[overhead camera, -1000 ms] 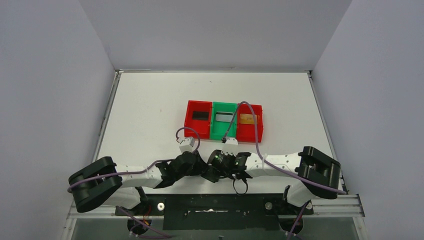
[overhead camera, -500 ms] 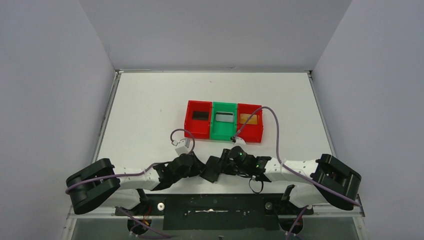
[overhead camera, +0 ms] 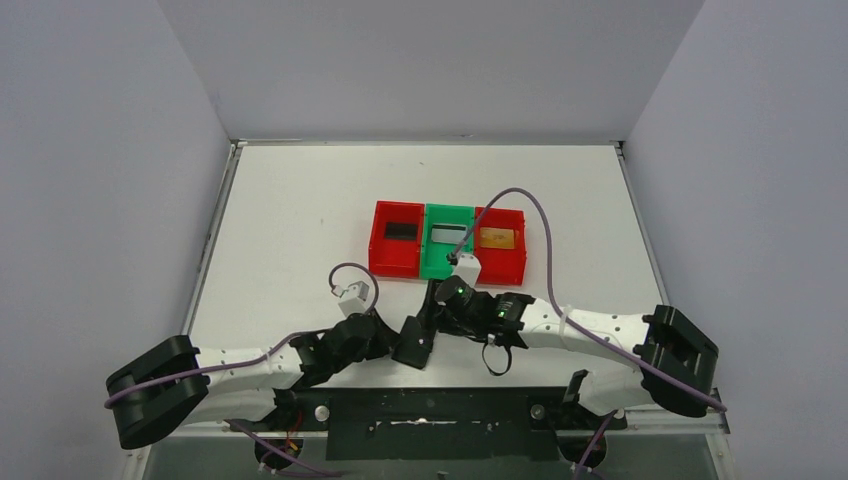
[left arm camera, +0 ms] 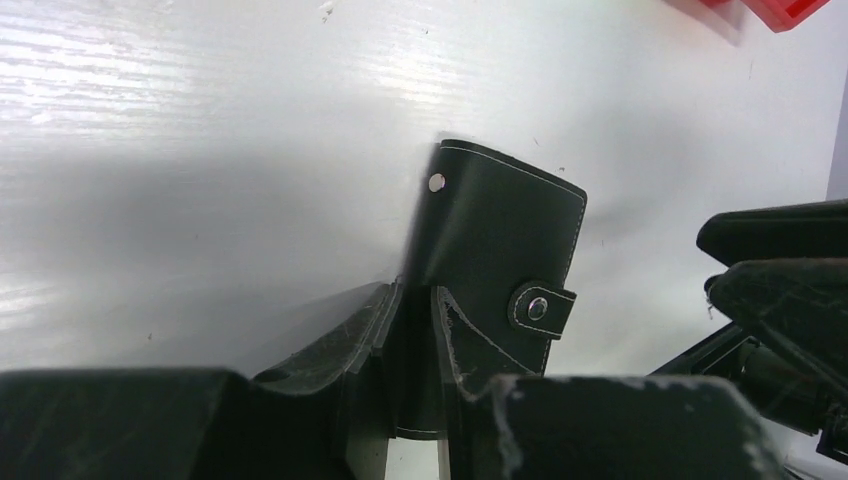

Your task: Take the credit cards out of the card holder

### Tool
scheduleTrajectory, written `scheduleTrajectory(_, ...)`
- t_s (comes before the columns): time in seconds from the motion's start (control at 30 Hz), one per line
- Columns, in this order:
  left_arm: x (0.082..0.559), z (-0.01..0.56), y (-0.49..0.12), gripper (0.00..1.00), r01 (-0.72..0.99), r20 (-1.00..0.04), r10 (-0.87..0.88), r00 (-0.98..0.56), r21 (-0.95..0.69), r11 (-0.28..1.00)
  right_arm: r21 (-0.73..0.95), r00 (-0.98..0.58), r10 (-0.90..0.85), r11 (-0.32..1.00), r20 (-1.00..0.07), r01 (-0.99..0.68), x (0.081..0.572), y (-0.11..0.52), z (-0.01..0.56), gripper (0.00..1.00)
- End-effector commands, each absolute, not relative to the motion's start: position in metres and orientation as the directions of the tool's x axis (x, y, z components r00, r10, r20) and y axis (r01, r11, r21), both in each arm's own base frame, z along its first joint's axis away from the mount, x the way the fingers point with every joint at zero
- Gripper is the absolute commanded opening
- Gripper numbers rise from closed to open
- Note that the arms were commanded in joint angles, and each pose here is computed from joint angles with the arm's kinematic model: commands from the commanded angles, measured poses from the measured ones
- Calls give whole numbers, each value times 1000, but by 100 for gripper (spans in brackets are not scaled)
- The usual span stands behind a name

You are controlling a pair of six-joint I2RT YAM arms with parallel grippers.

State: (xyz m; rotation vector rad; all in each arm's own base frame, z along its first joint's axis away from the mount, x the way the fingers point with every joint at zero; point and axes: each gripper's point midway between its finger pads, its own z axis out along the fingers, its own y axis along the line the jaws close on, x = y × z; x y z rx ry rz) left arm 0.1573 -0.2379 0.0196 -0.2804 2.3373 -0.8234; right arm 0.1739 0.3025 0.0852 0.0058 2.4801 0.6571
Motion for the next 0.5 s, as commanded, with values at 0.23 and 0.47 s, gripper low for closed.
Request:
scheduleTrajectory(0.23, 150, 41, -244, 43, 162, -562, -292, -774, -621, 767, 267, -827, 148, 964, -543, -3, 164, 303, 61, 49)
scheduleTrajectory(0.47, 141, 30, -243, 46, 188, -554, -227, -801, -594, 782, 247, -834, 111, 969, -541, -30, 158, 316, 57, 50)
